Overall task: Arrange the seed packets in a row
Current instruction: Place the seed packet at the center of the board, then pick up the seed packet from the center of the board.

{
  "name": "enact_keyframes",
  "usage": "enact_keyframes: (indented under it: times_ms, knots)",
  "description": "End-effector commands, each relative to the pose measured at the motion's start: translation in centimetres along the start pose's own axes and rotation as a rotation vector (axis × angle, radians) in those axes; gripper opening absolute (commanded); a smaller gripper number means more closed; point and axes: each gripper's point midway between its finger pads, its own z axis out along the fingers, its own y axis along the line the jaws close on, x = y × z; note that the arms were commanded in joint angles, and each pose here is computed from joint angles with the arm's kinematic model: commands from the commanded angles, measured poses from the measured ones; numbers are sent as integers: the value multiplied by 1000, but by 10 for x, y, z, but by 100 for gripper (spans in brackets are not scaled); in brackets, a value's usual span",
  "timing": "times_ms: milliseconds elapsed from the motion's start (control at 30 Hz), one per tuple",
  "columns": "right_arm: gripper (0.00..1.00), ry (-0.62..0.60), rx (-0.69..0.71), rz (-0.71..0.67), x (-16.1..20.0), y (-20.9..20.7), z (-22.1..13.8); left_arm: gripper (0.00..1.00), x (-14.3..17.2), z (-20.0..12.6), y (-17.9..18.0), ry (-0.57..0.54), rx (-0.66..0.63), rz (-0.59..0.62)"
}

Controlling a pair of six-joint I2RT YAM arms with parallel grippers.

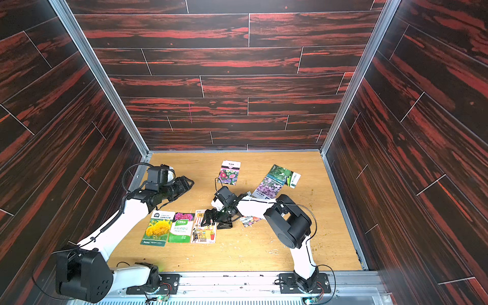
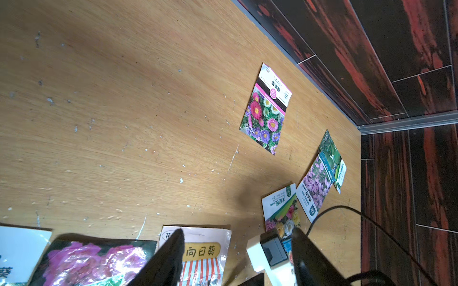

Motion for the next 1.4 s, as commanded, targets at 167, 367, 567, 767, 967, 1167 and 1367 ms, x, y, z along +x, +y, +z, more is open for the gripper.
enact_keyframes:
  times_ms: [167,367,567,767,967,1167,1367]
  knots:
    - [96,-181,84,80,-21,-65,-79,70,29,30,-23,80,79,28]
    - [96,-287,106,143,-43,-101,-130,70,62,69,-57,178,161,31]
    - [96,-366,122,269,-47,-146,-155,70,94,108,-74,294,179,14]
    - [96,-421,200,331,-51,-187,-167,70,123,132,-75,376,165,-4]
    - [96,-390,117,332,-52,-187,-152,70,134,153,-71,420,129,35]
    - [96,-351,1,326,-47,-178,-138,70,154,178,-62,497,133,18]
    - [95,-305,-102,316,-44,-171,-124,67,179,182,-69,560,181,1]
